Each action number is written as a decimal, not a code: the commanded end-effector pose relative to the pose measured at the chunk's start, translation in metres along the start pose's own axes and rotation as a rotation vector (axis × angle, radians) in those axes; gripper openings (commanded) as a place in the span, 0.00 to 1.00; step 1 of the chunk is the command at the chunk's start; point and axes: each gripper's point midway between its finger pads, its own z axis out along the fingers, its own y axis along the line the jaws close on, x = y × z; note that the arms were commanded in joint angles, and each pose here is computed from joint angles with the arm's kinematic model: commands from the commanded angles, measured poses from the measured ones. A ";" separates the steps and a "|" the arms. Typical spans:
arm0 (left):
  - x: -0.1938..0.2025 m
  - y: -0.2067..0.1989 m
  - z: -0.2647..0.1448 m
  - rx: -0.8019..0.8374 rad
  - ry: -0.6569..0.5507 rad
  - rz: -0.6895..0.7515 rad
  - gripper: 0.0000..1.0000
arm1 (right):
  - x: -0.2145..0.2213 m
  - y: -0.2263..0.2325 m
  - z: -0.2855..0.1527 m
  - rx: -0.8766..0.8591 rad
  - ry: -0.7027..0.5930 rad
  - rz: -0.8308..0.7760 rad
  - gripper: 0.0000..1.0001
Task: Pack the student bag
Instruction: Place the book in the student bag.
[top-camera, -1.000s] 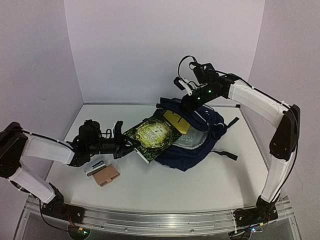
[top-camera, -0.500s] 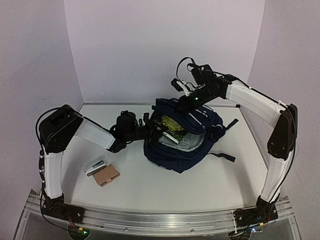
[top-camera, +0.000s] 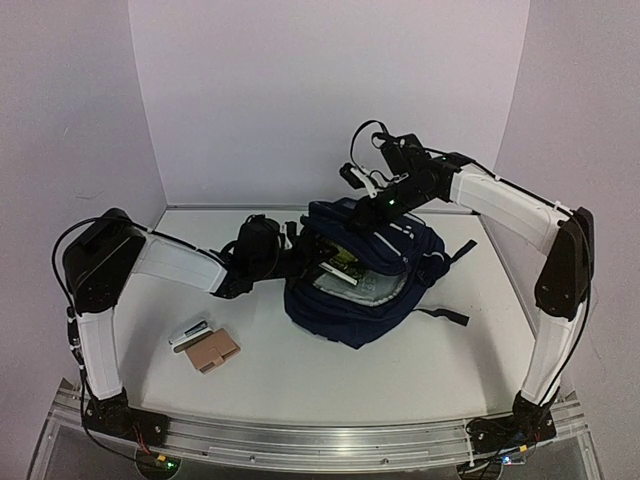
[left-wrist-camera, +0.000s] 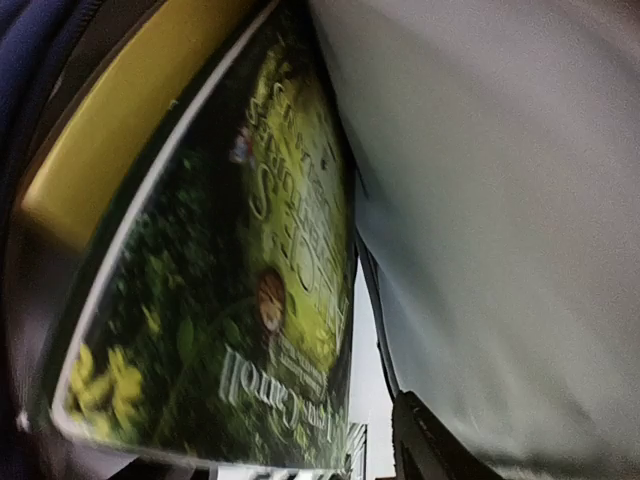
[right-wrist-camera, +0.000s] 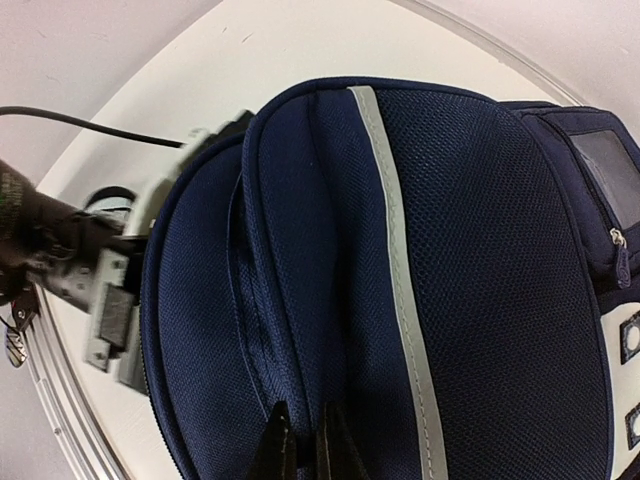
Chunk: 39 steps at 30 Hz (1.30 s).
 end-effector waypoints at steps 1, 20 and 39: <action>0.007 -0.027 -0.025 0.011 -0.017 0.082 0.63 | -0.033 0.032 -0.028 -0.102 -0.137 -0.086 0.00; 0.004 -0.050 0.032 0.045 0.033 0.214 0.53 | -0.005 0.032 -0.048 -0.159 -0.087 -0.063 0.00; -0.024 -0.038 -0.119 -0.040 -0.018 0.435 0.99 | 0.126 -0.042 -0.071 0.025 0.279 -0.345 0.00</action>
